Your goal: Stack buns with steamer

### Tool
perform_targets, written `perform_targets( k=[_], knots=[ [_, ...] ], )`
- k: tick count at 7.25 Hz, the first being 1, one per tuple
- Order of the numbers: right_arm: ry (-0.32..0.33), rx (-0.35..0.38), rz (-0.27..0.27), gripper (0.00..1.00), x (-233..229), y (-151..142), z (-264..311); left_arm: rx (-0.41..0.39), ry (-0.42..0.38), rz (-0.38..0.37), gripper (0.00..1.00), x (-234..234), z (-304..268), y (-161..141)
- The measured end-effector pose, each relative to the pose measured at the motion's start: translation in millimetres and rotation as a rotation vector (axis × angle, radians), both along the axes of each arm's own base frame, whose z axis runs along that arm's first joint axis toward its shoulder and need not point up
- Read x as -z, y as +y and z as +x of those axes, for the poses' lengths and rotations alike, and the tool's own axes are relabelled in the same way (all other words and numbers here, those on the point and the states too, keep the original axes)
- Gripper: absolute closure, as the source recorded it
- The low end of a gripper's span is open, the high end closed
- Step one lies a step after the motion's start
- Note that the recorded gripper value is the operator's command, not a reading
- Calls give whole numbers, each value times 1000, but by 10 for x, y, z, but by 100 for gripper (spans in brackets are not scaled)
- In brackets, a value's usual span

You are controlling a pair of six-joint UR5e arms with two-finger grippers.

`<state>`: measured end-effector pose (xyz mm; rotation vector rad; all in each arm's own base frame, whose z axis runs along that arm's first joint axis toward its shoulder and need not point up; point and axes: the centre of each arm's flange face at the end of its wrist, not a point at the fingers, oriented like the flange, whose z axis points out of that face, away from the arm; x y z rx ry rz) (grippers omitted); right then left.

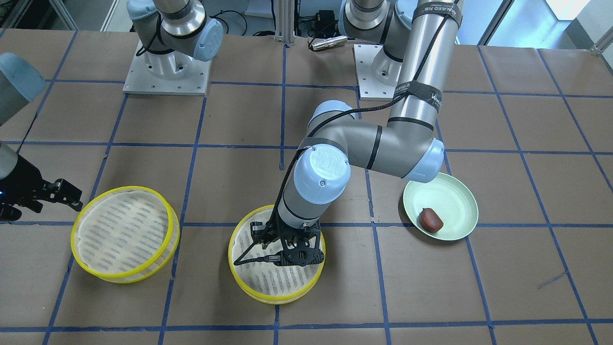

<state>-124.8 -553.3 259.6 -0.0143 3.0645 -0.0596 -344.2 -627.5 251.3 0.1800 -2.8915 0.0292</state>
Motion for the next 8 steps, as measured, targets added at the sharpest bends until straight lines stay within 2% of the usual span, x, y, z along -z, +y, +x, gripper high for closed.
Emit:
perform_targets(
  k=[1, 3, 5, 7, 8],
  knots=[
    [2, 0, -4, 0, 35, 7, 3, 6, 0, -5, 16, -12, -17, 11],
    [-31, 15, -38, 2, 144, -60, 48, 19, -4, -5, 17, -14, -17, 40],
    [-49, 71, -64, 6, 224, -137, 74, 46, -3, -16, 16, -83, 1, 79],
    [-56, 108, -67, 34, 267, -172, 121, 104, -1, -63, 15, -314, 197, 34],
    [-62, 128, -65, 39, 304, -186, 150, 118, -9, -66, 15, -428, 455, -6]
  ],
)
